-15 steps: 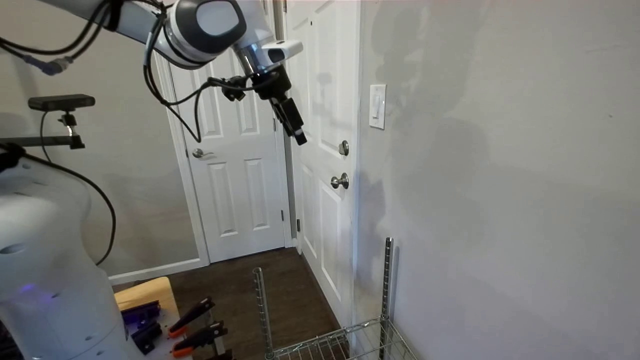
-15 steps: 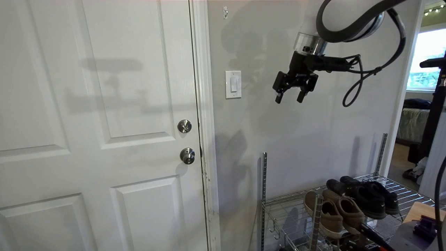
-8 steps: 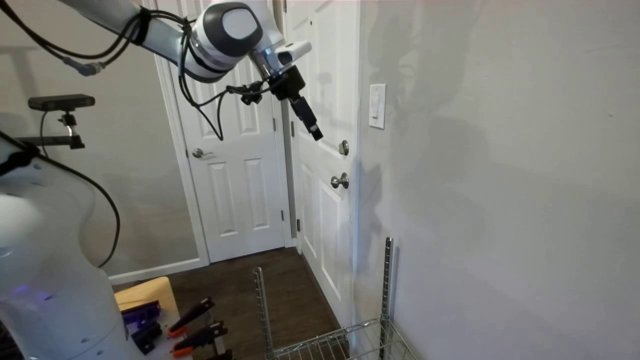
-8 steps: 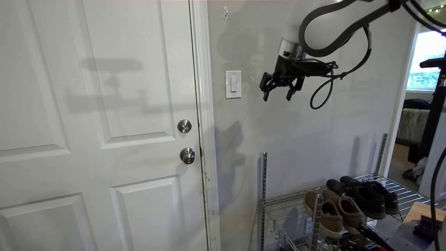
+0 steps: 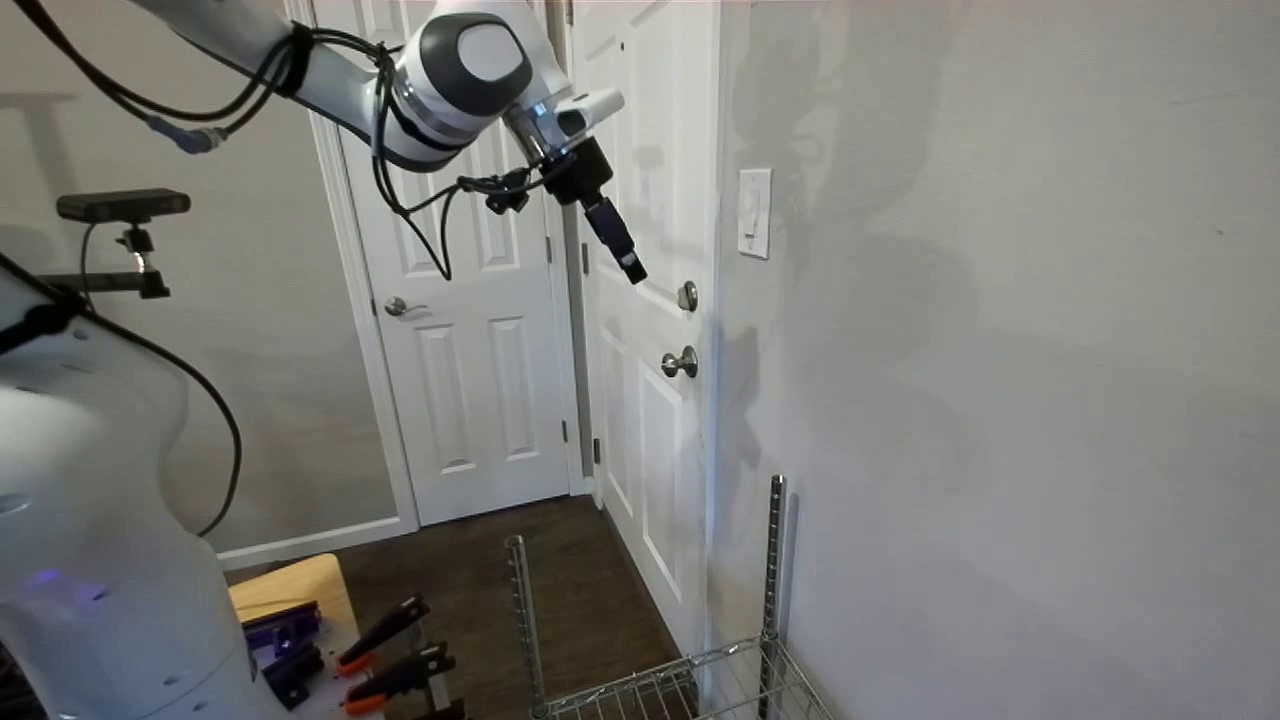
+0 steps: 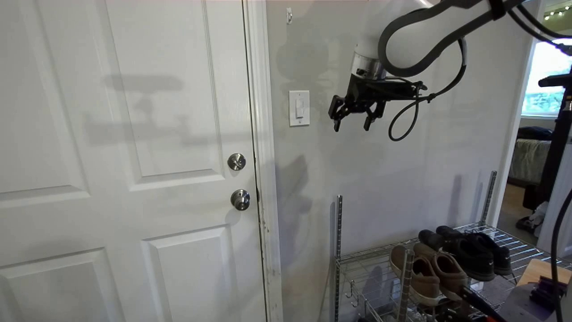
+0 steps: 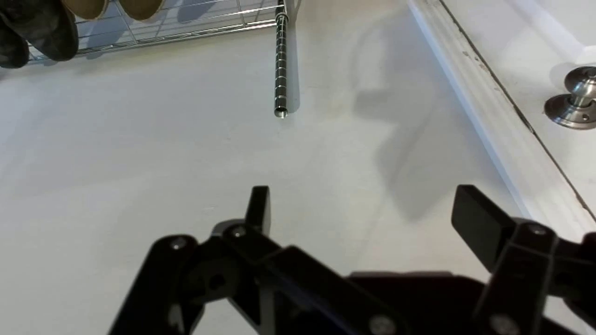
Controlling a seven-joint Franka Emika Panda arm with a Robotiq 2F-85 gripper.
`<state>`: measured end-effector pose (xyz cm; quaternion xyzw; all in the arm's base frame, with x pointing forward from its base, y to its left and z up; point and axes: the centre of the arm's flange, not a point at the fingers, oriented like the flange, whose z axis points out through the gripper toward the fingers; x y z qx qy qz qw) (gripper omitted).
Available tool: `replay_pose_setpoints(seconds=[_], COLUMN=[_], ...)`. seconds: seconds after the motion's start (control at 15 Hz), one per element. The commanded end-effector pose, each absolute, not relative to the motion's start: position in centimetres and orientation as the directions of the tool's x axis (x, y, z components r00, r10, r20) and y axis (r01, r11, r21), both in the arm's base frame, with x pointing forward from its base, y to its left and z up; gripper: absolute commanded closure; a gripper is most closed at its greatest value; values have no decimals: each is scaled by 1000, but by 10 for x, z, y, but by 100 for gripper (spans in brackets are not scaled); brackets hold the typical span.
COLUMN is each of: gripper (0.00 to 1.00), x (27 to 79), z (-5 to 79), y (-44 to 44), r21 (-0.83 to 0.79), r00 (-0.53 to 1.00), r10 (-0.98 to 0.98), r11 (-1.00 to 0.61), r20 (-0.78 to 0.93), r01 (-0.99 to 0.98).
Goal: Flip the light switch
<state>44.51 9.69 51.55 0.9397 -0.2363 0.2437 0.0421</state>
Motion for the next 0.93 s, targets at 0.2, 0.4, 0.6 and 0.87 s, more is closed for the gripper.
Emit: replay_pose_setpoints(seconds=[0.2,0.4,0.6,0.87], gripper=[0,0,0,0], x=[438,444,447,454], z=[506,507,509,514], y=[100,97,92,90], r21=[-35,-49,-62,-77], r00=[763,754,747,737], r10=[-430,-444,-457,-464], r11=[-880,-874,-869,-866], r20=[483,484,483,491], r01=[-473,-483,-492,-494])
